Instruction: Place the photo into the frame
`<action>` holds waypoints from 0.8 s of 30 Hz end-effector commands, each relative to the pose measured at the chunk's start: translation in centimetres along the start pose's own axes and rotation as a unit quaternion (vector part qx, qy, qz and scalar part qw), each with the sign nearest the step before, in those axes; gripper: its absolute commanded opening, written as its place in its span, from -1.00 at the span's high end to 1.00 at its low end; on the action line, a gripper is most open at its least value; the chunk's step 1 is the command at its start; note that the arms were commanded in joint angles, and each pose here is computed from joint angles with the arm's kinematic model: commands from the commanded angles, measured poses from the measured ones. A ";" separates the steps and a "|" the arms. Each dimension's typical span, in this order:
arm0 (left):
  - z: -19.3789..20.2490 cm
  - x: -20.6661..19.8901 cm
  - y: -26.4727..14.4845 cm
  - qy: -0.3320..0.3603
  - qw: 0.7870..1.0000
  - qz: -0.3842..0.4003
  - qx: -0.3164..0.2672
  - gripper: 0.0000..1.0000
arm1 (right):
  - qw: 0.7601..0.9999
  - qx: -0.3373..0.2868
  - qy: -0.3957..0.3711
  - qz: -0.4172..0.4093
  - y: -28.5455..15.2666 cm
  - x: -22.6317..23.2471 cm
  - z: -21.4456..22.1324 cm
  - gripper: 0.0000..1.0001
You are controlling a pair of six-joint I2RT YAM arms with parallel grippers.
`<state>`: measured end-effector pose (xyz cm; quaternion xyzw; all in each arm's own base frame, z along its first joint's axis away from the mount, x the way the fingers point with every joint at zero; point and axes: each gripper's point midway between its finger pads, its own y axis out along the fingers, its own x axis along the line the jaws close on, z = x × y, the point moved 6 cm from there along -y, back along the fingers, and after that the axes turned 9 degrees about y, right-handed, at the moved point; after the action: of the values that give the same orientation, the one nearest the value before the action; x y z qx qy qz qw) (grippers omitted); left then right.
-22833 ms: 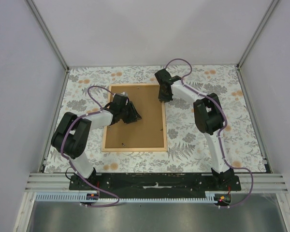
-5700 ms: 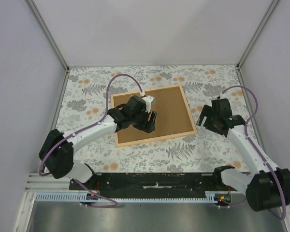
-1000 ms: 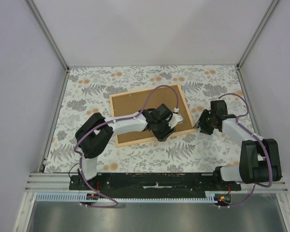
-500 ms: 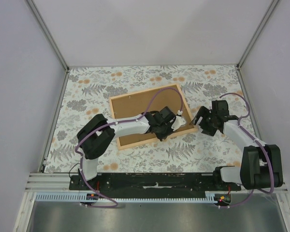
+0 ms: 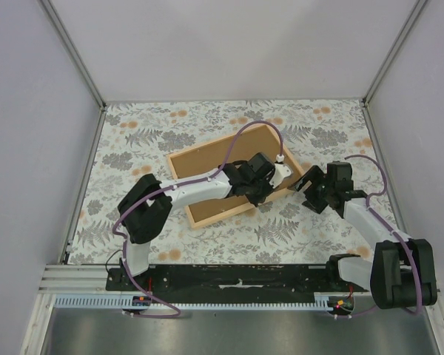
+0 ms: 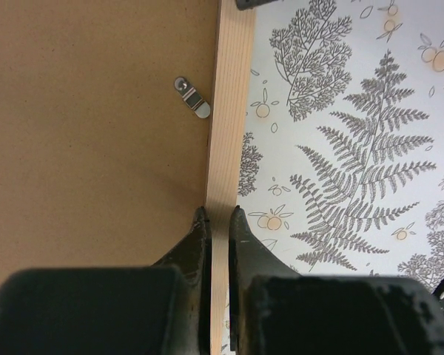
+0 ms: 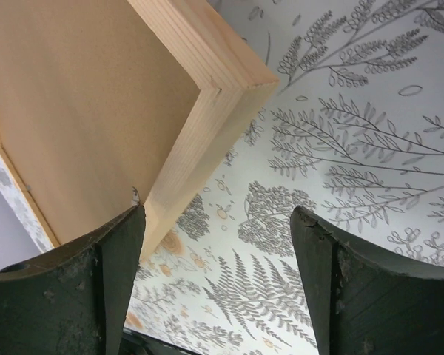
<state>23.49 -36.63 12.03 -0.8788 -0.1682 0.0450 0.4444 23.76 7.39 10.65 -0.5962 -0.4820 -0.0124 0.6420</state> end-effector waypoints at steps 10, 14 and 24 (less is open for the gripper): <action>-6.7 -0.1 -4.1 -0.068 0.993 0.005 -0.098 0.96 | 0.991 -0.082 0.078 -0.074 0.7 4.4 -3.3 -0.60; -7.8 0.1 -5.0 -0.076 0.992 0.000 -0.105 0.96 | 0.989 -0.090 0.084 -0.086 0.3 5.8 -4.1 -0.49; -9.5 0.0 -6.7 -0.091 0.988 0.008 -0.125 0.96 | 0.986 -0.099 0.095 -0.092 -0.7 8.1 -5.4 0.19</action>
<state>24.05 -39.00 17.70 -0.8919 -0.2043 0.1094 0.3883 29.37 7.45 14.52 -0.6071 -0.4568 -0.1475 0.6333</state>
